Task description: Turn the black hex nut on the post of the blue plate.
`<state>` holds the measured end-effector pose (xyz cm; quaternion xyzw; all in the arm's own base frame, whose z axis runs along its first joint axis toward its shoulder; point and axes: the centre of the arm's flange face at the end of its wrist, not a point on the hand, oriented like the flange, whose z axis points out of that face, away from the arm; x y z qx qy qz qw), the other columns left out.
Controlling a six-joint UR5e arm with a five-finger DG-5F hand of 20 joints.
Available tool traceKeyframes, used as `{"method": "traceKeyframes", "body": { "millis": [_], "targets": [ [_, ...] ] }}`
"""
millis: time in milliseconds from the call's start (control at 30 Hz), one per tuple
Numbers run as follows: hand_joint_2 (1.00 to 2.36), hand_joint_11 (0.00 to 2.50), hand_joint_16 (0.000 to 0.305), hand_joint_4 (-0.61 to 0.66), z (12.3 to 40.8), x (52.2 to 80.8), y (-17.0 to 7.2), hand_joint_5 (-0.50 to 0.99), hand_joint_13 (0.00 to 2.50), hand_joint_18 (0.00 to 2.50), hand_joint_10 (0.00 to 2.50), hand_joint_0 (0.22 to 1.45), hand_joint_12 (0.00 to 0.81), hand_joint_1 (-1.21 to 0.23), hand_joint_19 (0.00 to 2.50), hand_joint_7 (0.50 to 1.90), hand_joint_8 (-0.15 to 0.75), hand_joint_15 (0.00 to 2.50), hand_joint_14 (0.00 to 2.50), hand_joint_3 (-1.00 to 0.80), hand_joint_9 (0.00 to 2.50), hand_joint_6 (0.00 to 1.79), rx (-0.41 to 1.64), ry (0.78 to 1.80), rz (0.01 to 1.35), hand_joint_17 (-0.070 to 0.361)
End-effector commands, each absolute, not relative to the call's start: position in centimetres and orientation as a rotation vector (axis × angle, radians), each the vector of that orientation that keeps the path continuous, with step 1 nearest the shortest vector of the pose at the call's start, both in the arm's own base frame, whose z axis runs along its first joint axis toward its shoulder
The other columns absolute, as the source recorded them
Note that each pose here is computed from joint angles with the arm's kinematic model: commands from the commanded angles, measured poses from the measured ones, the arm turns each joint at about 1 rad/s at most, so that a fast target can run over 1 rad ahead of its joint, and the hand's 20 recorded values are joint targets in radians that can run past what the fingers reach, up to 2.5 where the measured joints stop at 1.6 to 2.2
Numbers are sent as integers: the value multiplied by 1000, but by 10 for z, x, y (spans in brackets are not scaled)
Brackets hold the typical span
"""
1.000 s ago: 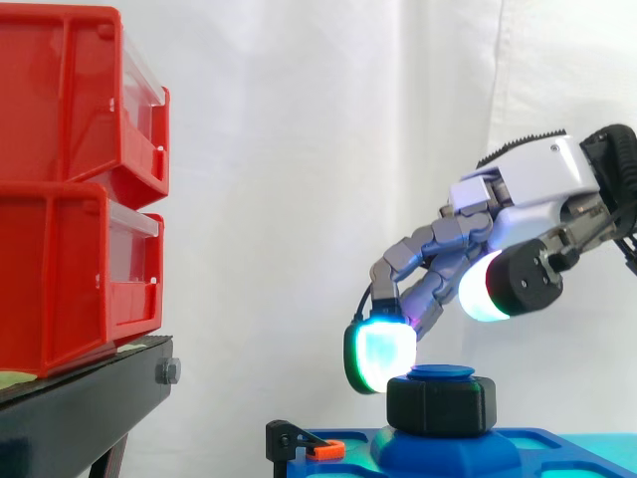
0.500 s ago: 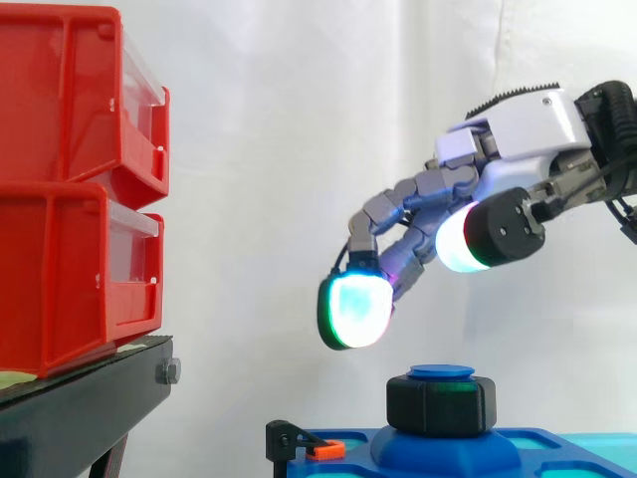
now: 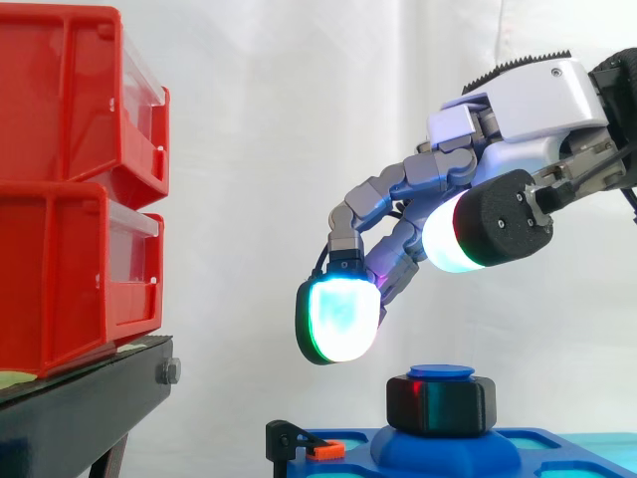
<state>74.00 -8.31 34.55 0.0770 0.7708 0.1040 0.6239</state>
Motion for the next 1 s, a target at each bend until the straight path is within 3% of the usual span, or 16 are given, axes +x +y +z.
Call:
{"method": "traceKeyframes", "body": {
  "millis": [0,167,333,967],
  "targets": [
    [1000,92,51,279,345,740,-76,-143,521,398,2,498,362,-335,369,917,263,198,7,-500,585,503,177,1777,235,114],
    [1000,91,51,277,343,740,-72,-143,520,396,3,499,361,-334,369,912,262,198,8,-500,582,503,176,1781,233,114],
    [1000,90,51,276,322,734,-68,-144,521,399,2,498,365,-333,361,909,260,197,8,-500,579,503,187,1813,244,115],
    [1000,91,51,257,316,735,-77,-154,515,393,2,494,366,-332,360,880,258,194,7,-500,561,503,190,1799,237,115]
  ]
}}
